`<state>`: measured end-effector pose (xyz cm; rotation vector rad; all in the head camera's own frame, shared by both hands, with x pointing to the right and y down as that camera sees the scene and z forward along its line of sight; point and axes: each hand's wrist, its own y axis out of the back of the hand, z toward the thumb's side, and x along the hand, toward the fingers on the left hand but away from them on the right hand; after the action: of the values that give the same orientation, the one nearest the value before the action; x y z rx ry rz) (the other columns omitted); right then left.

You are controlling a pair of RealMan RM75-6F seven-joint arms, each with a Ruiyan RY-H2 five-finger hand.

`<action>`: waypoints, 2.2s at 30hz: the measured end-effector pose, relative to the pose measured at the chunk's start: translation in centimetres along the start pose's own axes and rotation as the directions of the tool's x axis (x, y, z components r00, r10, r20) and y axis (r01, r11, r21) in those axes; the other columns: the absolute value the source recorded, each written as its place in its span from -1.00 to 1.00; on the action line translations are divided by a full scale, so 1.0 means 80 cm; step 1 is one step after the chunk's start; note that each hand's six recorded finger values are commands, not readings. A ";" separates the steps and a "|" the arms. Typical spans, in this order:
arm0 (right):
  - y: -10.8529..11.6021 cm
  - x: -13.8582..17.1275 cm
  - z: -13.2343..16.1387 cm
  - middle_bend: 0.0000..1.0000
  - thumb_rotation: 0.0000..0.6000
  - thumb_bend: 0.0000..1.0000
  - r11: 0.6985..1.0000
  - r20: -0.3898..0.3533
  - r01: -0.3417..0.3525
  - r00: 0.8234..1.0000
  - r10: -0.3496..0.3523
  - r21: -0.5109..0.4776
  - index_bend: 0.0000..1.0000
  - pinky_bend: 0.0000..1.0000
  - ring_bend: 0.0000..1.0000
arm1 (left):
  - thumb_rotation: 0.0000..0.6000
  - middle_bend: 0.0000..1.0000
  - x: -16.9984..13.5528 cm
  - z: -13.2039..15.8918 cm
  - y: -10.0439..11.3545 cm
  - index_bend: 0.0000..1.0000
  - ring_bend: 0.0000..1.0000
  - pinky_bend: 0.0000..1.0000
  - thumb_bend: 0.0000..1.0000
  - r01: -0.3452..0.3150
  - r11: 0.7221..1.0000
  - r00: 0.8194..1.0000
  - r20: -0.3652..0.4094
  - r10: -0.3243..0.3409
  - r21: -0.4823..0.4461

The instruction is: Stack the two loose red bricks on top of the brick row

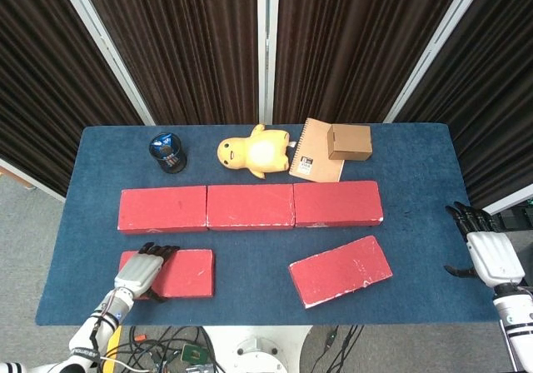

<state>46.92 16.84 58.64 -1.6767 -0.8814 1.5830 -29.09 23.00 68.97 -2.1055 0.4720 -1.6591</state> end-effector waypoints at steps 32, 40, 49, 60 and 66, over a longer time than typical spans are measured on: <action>0.028 0.001 0.006 -1.00 1.00 -1.00 0.997 -0.040 0.071 0.997 -0.072 -0.012 -1.00 -1.00 -1.00 | 1.00 -0.70 0.078 0.009 0.173 -0.81 -0.67 -0.92 -0.64 -0.109 0.991 0.990 0.102 0.101 0.076; 0.027 -0.004 0.004 -1.00 1.00 -1.00 0.997 -0.031 0.072 0.997 -0.073 -0.031 -1.00 -1.00 -1.00 | 1.00 -0.70 0.117 0.021 0.177 -0.81 -0.67 -0.92 -0.64 -0.075 0.997 0.993 0.090 0.071 0.033; 0.026 -0.006 0.001 -1.00 1.00 -1.00 0.997 -0.019 0.072 0.997 -0.073 -0.029 -1.00 -1.00 -1.00 | 1.00 -0.69 0.140 0.032 0.176 -0.82 -0.67 -0.92 -0.64 -0.053 0.998 0.998 0.044 0.054 -0.029; 0.018 -0.006 -0.007 -1.00 1.00 -1.00 0.998 -0.002 0.049 0.999 -0.049 -0.029 -1.00 -1.00 -1.00 | 1.00 -0.69 0.161 0.044 0.176 -0.82 -0.67 -0.92 -0.64 -0.036 0.999 0.999 0.026 0.035 0.019; 0.019 -0.007 -0.007 -1.00 1.00 -1.00 0.998 -0.003 0.052 0.999 -0.052 -0.033 -1.00 -1.00 -1.00 | 1.00 -0.69 0.165 0.048 0.178 -0.82 -0.67 -0.92 -0.64 -0.032 0.999 0.999 0.015 0.032 0.008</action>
<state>47.47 15.50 57.74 -1.6654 -0.9471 1.5380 -22.45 4.54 71.80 -2.0928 0.4908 -1.6236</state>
